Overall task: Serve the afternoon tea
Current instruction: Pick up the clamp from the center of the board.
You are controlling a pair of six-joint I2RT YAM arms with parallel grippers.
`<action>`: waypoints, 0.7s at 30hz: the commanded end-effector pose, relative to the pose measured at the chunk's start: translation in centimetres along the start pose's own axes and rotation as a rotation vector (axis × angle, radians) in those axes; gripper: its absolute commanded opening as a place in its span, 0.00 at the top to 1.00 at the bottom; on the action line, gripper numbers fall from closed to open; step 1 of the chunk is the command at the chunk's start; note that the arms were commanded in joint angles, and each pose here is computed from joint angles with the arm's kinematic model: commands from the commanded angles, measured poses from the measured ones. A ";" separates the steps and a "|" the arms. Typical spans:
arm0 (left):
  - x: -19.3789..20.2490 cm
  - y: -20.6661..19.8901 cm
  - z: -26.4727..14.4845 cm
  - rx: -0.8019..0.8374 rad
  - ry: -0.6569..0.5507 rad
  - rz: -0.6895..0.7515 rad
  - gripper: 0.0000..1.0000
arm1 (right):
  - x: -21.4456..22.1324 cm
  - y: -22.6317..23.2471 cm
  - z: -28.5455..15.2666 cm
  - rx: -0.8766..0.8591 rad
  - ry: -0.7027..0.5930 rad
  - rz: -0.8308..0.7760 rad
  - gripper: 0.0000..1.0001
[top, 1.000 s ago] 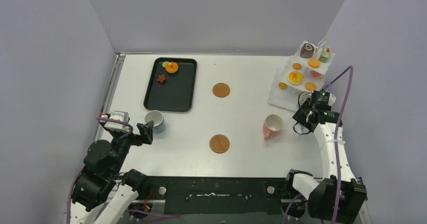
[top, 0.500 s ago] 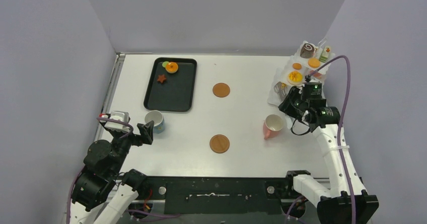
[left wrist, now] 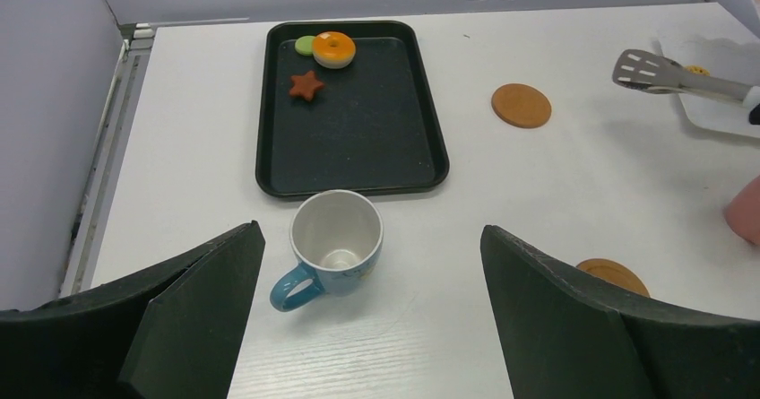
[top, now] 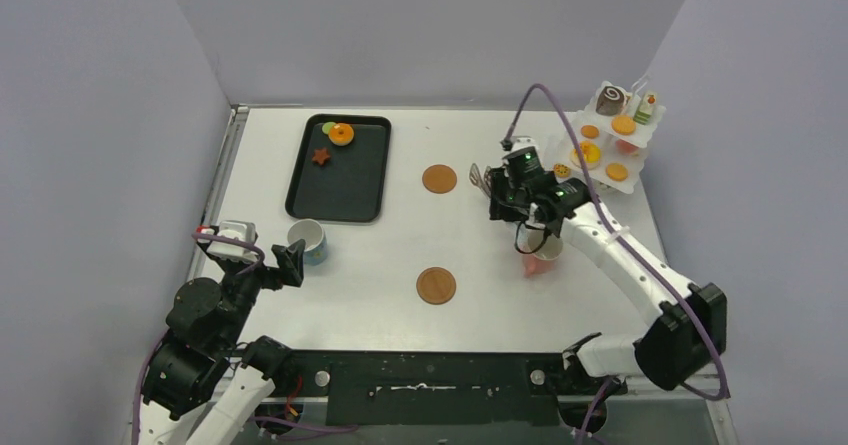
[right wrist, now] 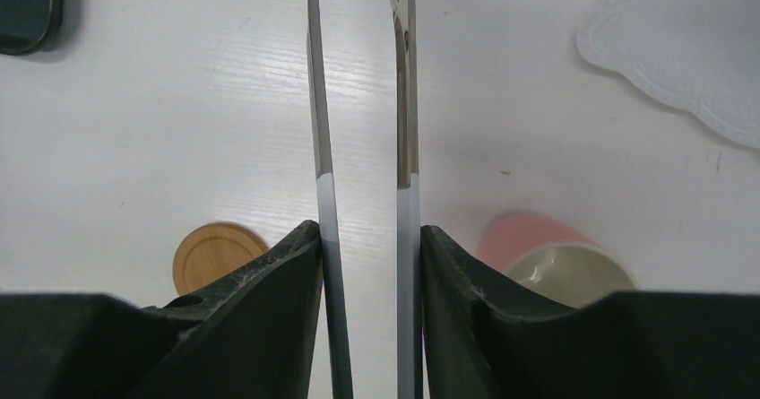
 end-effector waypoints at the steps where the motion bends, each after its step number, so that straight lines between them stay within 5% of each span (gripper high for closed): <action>1: -0.9 0.2 0.2 -0.020 -0.047 -0.008 0.10 | -1.9 3.2 1.6 0.040 -0.147 -0.117 0.60; 9: -0.9 0.1 0.3 -0.020 -0.041 -0.003 0.10 | 2.1 7.0 6.0 0.022 -0.098 -0.287 0.58; 21: -0.9 0.0 0.6 -0.018 -0.031 0.001 0.10 | 7.8 5.2 9.9 0.142 -0.006 -0.309 0.56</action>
Point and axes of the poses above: each gripper's point midway between its finger pads, its own z axis out along the fingers, its own y axis along the line the jaws close on, x = y × z, the point moved 10 cm from there along -z, back along the fingers, and after that the axes turned 8 degrees about z, right-handed, at the moved point
